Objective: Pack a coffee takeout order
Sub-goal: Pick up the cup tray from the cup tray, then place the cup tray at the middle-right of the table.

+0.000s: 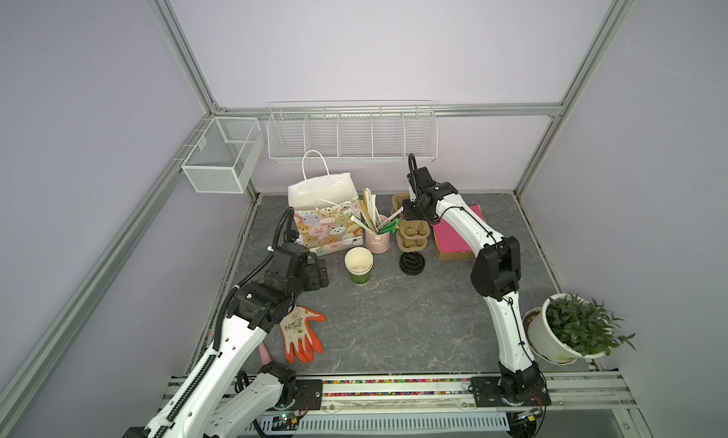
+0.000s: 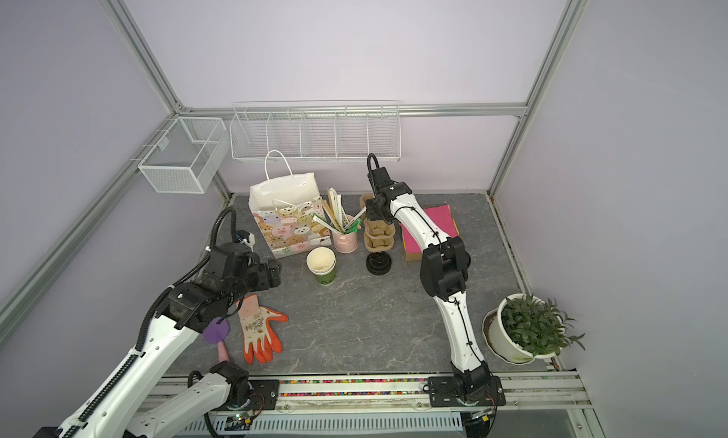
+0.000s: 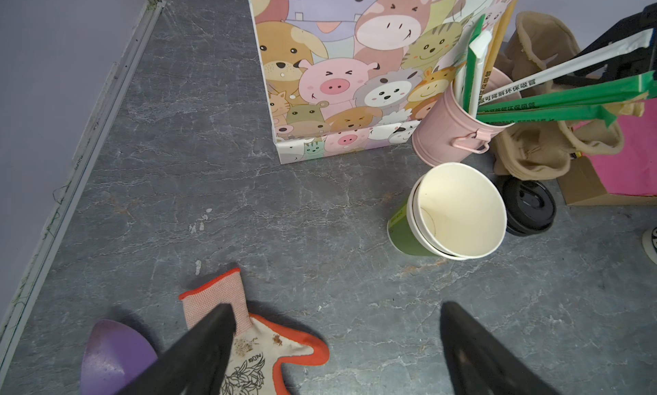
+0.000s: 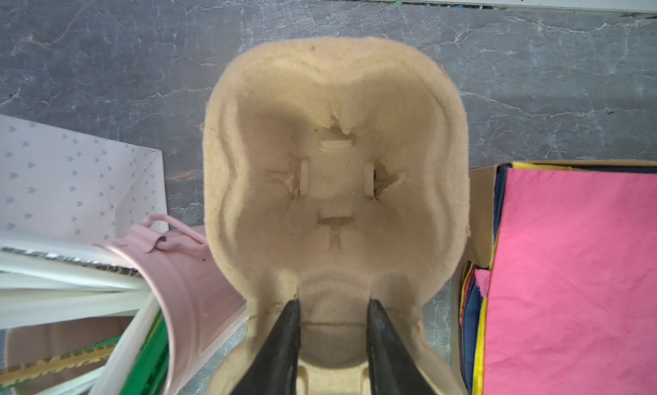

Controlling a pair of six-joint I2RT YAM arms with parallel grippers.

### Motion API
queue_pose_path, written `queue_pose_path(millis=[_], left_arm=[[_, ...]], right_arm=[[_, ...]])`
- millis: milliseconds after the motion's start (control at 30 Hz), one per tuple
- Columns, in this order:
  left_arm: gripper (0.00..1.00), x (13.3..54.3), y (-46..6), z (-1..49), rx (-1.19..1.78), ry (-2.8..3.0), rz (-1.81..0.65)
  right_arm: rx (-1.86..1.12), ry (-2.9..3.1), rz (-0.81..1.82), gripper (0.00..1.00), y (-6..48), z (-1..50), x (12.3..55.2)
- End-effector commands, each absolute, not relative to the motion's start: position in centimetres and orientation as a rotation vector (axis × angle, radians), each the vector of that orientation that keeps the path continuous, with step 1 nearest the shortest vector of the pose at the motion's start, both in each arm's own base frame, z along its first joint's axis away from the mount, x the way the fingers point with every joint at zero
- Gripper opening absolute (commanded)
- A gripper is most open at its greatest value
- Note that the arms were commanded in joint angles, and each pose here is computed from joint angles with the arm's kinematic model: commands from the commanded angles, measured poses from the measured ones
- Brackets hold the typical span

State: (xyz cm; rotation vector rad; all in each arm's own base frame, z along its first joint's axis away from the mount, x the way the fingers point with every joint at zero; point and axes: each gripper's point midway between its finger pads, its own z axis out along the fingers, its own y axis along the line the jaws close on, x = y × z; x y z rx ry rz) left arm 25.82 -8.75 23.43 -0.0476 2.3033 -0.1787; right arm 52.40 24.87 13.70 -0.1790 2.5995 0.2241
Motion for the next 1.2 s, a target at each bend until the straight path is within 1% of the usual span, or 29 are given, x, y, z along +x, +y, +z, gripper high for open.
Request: queue_pose_path(millis=[0, 133, 333, 467, 600, 767, 967, 1167], left_arm=[[0.9, 25.7, -8.7, 22.8, -0.046, 2.322, -0.176], [0.9, 25.8, -8.7, 22.7, -0.044, 2.328, -0.174], [0.9, 25.8, -8.8, 22.7, -0.043, 2.329, -0.174], [0.9, 25.8, -8.8, 22.8, -0.042, 2.327, -0.179], [0.9, 25.7, -8.7, 22.9, -0.043, 2.32, -0.184], [0.9, 25.6, -8.8, 23.0, -0.045, 2.318, -0.191], [0.9, 25.5, -8.7, 23.3, -0.049, 2.306, -0.198], [0.9, 25.5, -8.9, 23.2, -0.044, 2.312, -0.206]], right_arm=[[-0.196, 2.632, 0.201, 0.29, 24.8, 12.5, 51.7], [-0.194, 2.629, 0.203, 0.31, 24.8, 12.5, 51.8], [-0.193, 2.587, 0.181, 0.31, 24.1, 15.1, 51.5], [-0.191, 2.558, 0.112, 0.31, 22.3, 17.5, 50.2], [-0.16, 2.545, 0.101, 0.31, 20.4, 19.2, 48.3], [-0.13, 2.536, 0.133, 0.31, 19.0, 20.9, 45.3], [-0.078, 2.538, 0.195, 0.32, 17.6, 21.6, 39.9], [-0.08, 2.591, 0.159, 0.33, 16.1, 19.2, 33.4]])
